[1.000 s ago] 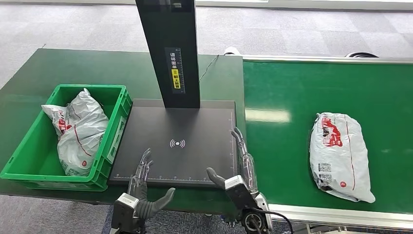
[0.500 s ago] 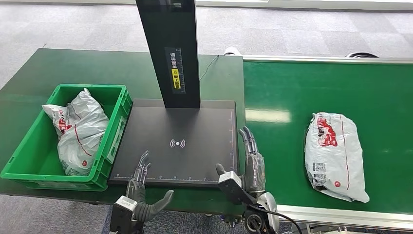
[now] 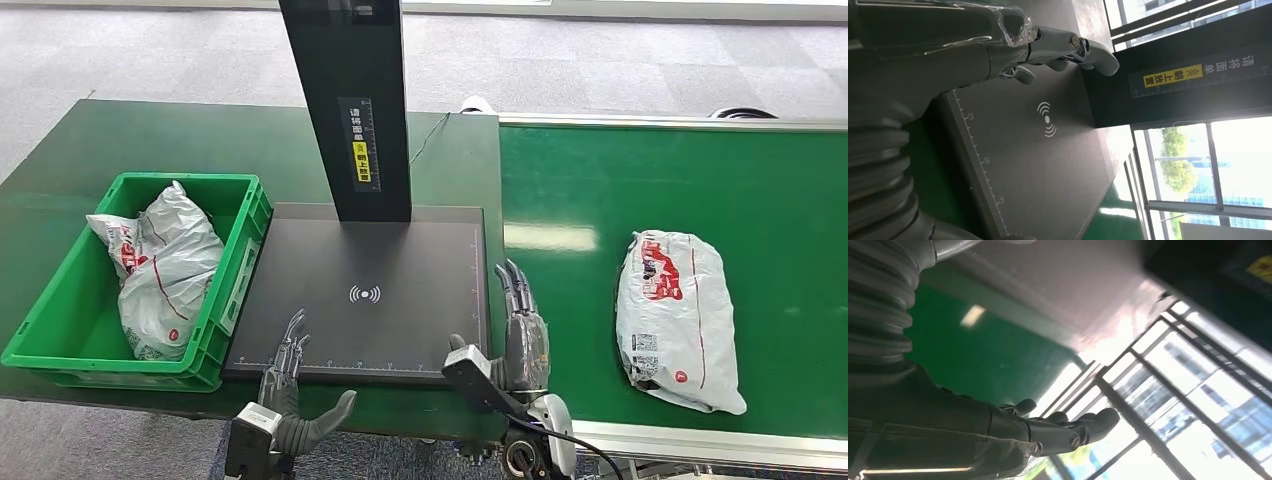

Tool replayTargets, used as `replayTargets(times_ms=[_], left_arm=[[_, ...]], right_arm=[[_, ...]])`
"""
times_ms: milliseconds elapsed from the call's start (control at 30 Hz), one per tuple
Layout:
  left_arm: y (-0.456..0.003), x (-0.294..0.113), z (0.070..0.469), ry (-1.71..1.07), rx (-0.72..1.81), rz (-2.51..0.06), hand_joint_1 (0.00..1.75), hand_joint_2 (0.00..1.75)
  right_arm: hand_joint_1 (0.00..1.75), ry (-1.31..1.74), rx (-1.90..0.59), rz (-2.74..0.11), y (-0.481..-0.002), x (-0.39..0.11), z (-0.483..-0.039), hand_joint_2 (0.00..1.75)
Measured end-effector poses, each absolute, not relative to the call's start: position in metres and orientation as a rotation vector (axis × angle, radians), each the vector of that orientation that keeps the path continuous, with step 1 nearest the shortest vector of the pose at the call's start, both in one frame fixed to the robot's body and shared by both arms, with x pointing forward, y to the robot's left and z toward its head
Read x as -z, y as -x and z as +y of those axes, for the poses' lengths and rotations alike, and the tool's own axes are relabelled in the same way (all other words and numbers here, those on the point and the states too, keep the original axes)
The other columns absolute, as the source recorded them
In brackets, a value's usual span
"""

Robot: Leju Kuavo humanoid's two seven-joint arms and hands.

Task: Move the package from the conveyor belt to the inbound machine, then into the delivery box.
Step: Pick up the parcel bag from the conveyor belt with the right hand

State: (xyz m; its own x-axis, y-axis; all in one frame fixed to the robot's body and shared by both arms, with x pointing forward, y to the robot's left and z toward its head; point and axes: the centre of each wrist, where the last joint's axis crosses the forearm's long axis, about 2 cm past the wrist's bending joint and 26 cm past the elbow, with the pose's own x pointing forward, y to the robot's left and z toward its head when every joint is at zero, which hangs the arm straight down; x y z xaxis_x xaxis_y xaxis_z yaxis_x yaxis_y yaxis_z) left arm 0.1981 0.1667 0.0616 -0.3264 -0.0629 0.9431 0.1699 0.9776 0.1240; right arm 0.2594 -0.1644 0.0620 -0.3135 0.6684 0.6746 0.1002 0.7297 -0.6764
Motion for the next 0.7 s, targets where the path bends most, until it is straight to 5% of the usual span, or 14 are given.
replayTargets(times_ms=[333,500,700], left_arm=[[-0.206,-0.067,0.166,0.110,0.256,-1.897,0.00,1.75],[-0.214,-0.071,0.166,0.135,0.255,-1.911,0.00,1.75],[-0.217,-0.072,0.165,0.143,0.260,-1.913,0.00,1.75]], right_arm=[[0.00,0.841,-0.722,-1.301,-0.284,-0.035,-0.277,1.75],[0.00,1.225,-0.639,-0.838,-0.333,-0.058,-0.390,1.75],[0.00,1.264,-0.595,-0.806,-0.351,-0.074,-0.427,1.75]])
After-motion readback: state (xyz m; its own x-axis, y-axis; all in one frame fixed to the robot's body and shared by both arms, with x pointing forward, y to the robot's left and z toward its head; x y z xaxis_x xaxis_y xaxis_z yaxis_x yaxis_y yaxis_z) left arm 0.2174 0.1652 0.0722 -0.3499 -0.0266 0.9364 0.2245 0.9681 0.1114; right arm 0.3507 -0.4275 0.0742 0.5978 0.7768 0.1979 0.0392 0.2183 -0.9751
